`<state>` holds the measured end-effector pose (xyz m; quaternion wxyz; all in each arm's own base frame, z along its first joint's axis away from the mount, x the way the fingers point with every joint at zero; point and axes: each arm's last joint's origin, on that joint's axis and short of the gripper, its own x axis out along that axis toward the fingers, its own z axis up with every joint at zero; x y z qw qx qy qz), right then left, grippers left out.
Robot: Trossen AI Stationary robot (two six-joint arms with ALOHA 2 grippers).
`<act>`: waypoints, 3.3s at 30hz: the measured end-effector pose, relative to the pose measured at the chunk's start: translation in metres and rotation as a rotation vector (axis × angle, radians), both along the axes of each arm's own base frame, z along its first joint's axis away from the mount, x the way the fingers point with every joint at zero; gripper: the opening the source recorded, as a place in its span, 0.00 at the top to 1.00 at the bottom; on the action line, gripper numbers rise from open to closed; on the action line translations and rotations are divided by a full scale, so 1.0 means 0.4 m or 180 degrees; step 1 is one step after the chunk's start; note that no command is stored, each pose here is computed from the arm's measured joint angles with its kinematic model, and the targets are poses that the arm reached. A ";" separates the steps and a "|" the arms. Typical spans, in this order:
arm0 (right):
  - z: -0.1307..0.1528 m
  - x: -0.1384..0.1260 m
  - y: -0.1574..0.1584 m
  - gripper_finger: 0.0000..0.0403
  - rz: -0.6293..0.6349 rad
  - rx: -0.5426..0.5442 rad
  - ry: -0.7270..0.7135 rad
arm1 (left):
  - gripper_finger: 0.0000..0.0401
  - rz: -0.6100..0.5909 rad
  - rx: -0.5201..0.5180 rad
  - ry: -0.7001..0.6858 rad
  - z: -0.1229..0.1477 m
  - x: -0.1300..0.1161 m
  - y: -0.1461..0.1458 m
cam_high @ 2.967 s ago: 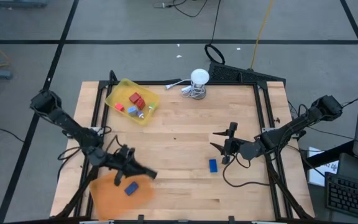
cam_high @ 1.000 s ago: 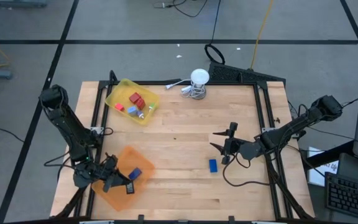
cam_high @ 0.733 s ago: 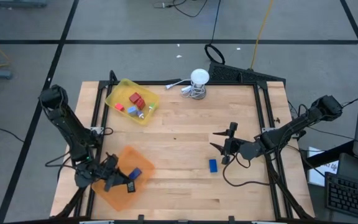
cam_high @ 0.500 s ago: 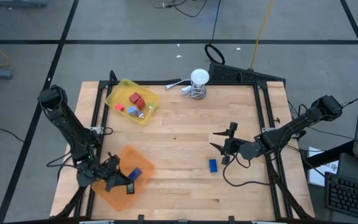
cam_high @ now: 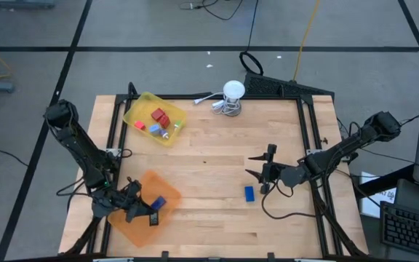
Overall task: Pick & Place Office items
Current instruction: Put the black digital timer into the orange bin, then put the blue digital timer into the orange bin
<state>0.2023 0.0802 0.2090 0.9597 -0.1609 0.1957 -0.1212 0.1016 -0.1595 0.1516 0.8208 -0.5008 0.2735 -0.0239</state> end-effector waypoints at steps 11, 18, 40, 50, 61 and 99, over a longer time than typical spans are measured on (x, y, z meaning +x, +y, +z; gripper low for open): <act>0.000 0.000 0.000 0.50 -0.0003 -0.0002 -0.0001 | 0.72 0.0143 -0.0273 0.0269 -0.010 -0.004 0.004; 0.000 0.000 0.000 0.50 -0.0002 -0.0002 -0.0001 | 0.50 -0.0041 -0.0377 0.0347 -0.007 -0.005 -0.002; 0.020 0.006 0.011 0.50 0.0137 0.0002 -0.0229 | 0.36 0.1042 0.2160 -0.2454 0.229 0.096 0.096; 0.052 0.003 0.046 0.50 0.0446 0.0187 -0.0618 | 0.38 0.1129 0.2166 -0.2173 0.190 0.335 0.196; 0.022 -0.023 0.089 0.50 0.1126 0.0430 -0.0182 | 0.44 0.0193 0.2681 -0.1468 0.108 0.600 0.195; -0.221 0.031 0.083 0.27 0.0073 0.0026 0.0853 | 0.59 -0.0122 0.2829 -0.0950 0.106 0.664 0.177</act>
